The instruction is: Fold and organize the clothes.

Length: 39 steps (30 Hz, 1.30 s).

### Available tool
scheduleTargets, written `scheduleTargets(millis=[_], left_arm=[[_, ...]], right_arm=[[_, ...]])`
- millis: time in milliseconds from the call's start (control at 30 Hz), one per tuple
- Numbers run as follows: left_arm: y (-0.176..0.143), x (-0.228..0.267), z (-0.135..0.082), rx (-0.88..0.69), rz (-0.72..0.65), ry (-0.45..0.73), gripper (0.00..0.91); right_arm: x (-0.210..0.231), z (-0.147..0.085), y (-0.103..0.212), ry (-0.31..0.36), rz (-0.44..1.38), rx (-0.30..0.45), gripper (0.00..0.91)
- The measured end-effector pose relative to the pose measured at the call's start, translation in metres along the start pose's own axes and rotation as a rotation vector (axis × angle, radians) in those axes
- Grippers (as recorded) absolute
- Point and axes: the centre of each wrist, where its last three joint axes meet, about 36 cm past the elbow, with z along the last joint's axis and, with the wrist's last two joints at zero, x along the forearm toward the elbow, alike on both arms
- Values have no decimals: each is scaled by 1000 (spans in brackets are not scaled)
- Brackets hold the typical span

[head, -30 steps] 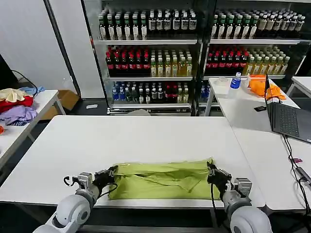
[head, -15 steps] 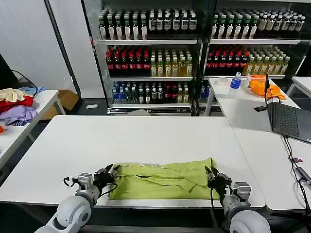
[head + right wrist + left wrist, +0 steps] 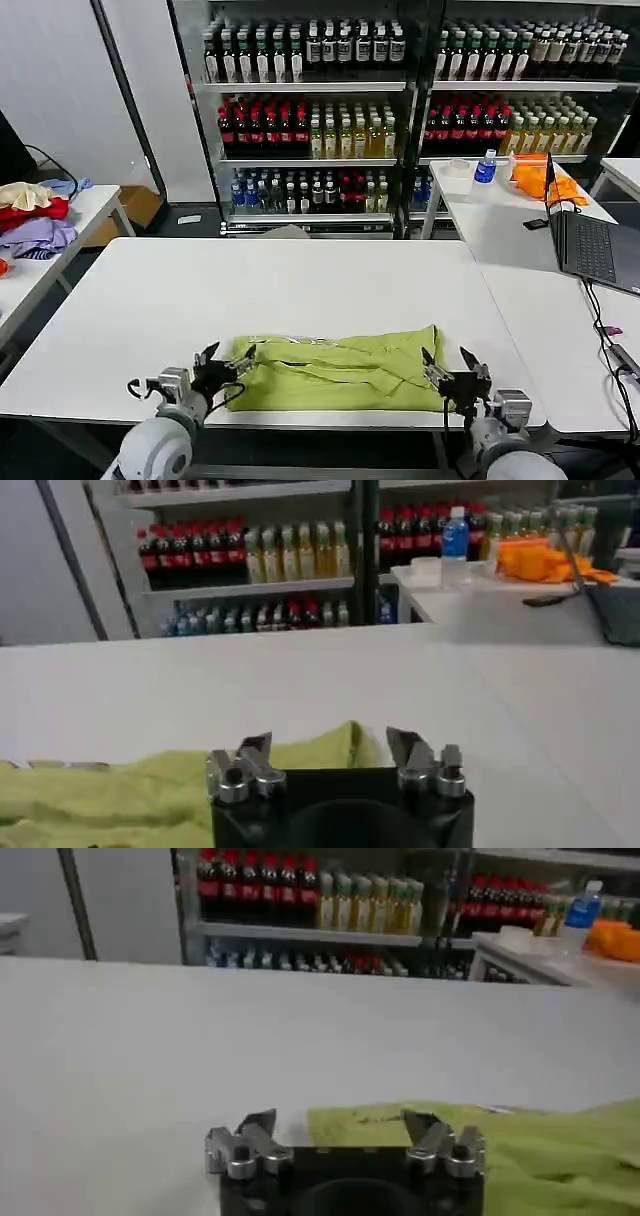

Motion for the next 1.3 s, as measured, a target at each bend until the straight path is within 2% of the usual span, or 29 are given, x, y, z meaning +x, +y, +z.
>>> scheduleTargets(millis=[167,200,233,267,300,400,867,1300], left_arm=[[-11,-3,5,37,-15,-2,907],[-12,-4,6,43,-19,-1,736],[-14,-5,8,48,-23,1,605],[-15,-6,10,51,-25,5,252],[-17,-6,13,55,-28,10,171],[-20,-8,19,61,-34,16,40],[-33,-2,32,93,-20,7,20],[-10,3,15,150,-18,-32,20]], right_arm=[[8,1,-1,2,9,2,907],[9,1,-1,2,10,2,907],[10,2,-1,3,11,2,907],[11,2,-1,3,13,3,907],[12,2,-2,3,14,3,907],[15,1,-2,2,17,4,907],[23,-1,-5,-8,27,6,907],[23,-7,-10,-25,37,10,907]])
